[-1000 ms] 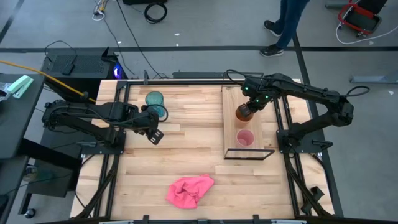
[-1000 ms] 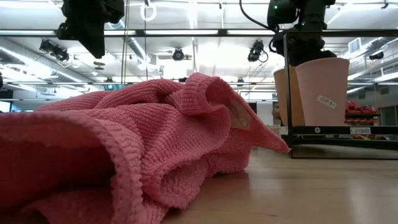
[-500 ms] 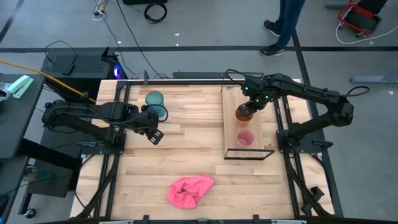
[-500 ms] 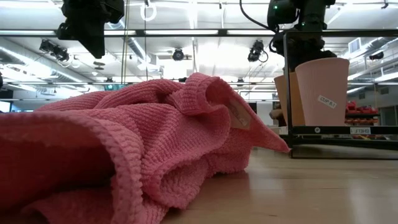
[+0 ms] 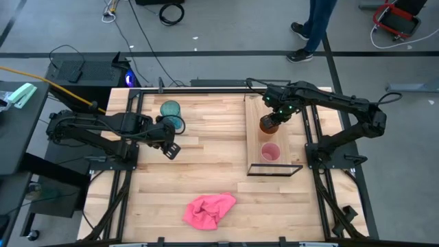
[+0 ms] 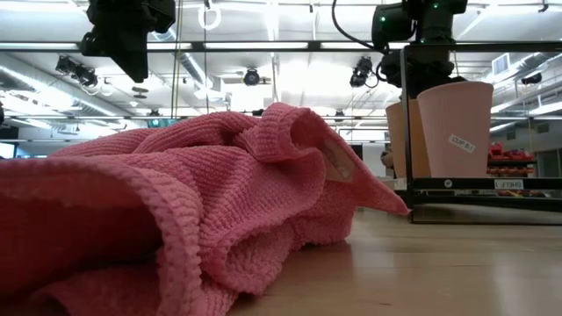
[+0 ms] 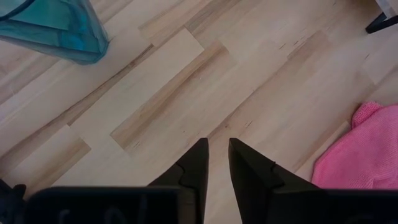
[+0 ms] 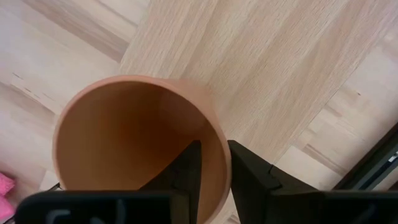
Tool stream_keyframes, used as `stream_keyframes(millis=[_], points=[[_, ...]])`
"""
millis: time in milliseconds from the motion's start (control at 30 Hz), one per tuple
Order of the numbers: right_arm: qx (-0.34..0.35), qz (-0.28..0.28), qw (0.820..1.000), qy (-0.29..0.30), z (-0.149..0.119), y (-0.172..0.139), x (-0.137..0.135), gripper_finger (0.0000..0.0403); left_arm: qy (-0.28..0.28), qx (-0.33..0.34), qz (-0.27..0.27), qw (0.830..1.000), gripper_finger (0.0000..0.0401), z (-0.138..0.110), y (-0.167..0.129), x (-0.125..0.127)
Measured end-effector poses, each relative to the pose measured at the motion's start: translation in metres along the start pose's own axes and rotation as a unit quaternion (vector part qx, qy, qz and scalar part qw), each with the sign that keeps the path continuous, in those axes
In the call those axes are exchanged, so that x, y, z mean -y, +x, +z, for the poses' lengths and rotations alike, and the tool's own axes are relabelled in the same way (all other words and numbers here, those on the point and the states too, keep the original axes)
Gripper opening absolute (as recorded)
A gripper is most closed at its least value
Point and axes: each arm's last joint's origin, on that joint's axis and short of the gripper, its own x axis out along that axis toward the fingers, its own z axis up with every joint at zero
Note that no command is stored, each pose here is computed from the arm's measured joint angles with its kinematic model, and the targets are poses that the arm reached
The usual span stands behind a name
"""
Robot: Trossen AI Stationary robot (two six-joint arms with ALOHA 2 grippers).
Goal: Stack small to large cups/mugs on shelf
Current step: Put the orange cup on the shelf, then put the blue cup on the shelf
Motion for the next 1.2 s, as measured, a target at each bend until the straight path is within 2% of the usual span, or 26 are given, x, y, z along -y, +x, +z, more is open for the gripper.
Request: stream_keyframes(millis=[267,700,967,1200], points=[[0.005,0.003,1.0,0.005,-0.002,-0.003,0.001,0.0085,0.004,0.0,0.0,1.0,0.0071,0.0,0.0,0.0],[-0.013,-0.012,1.0,0.007,-0.011,-0.012,0.007,0.0116,0.004,0.013,0.01,1.0,0.0067,0.001,0.0,-0.001],[0.034,0.018,0.999,0.003,-0.019,-0.041,0.011,0.0122,-0.014,0.044,-0.002,0.999,0.0075,0.01,0.001,0.0],[0.098,0.061,0.993,-0.002,-0.03,-0.077,0.015,0.0122,-0.025,0.089,-0.008,0.996,0.007,0.036,-0.008,-0.01]])
